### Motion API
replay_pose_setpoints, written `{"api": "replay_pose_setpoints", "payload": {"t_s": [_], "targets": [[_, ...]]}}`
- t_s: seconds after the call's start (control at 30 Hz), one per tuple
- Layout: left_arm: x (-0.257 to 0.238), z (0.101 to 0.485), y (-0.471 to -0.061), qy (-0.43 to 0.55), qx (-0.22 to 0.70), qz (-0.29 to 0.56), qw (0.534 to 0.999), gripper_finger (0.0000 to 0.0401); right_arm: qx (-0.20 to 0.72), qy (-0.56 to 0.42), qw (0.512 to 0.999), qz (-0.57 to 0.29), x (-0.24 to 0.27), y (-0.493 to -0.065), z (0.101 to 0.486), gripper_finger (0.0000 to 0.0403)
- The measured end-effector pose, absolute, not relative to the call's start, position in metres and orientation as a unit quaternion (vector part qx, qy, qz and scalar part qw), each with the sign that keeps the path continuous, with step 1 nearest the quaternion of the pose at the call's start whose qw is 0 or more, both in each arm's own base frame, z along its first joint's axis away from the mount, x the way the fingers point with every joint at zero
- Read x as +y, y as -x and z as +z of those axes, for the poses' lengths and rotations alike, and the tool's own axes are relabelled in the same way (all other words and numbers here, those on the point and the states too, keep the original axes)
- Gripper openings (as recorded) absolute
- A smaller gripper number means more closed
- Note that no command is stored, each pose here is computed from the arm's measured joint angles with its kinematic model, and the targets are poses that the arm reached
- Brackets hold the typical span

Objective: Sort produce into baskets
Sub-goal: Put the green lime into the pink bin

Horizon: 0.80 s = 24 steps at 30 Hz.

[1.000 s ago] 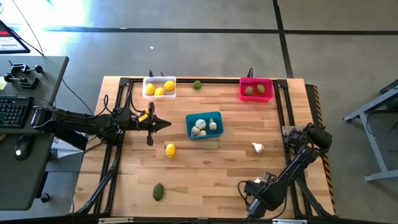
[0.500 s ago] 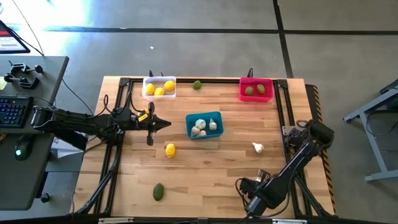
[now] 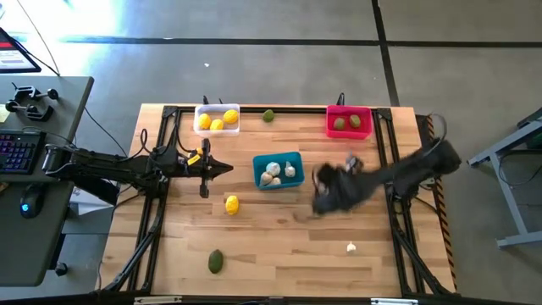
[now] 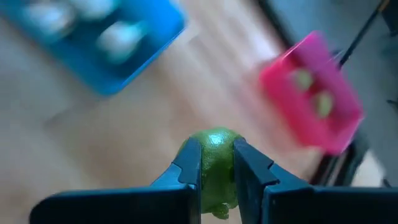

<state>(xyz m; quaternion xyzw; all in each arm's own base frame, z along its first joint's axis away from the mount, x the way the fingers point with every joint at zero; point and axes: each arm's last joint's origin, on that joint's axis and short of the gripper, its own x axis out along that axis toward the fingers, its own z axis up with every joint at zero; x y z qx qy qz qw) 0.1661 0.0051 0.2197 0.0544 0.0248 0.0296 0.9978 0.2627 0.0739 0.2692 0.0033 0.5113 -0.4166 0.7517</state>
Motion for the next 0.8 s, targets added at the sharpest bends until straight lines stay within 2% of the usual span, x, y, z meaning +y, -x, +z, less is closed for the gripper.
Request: {"api": "replay_pose_setpoints", "payload": {"t_s": [0.17,0.4,0.6,0.8], "targets": [[0.005,0.22,-0.166,-0.054,0.025,0.03,0.998,0.0,0.502,-0.013,0.746,-0.437,-0.019,-0.263,0.278,0.0037],[0.005,0.219,-0.166,-0.054,0.026,0.03,0.998,0.0,0.464,-0.069,0.752,-0.463,-0.132,-0.22,0.264,0.0037],[0.005,0.214,-0.166,-0.051,0.052,0.028,0.997,0.0,0.417,-0.095,0.784,-0.449,-0.189,-0.192,0.232,0.0037],[0.004,0.208,-0.165,-0.031,0.083,0.027,0.996,0.0,0.421,-0.111,0.778,-0.453,-0.219,-0.176,0.208,0.0037]]}}
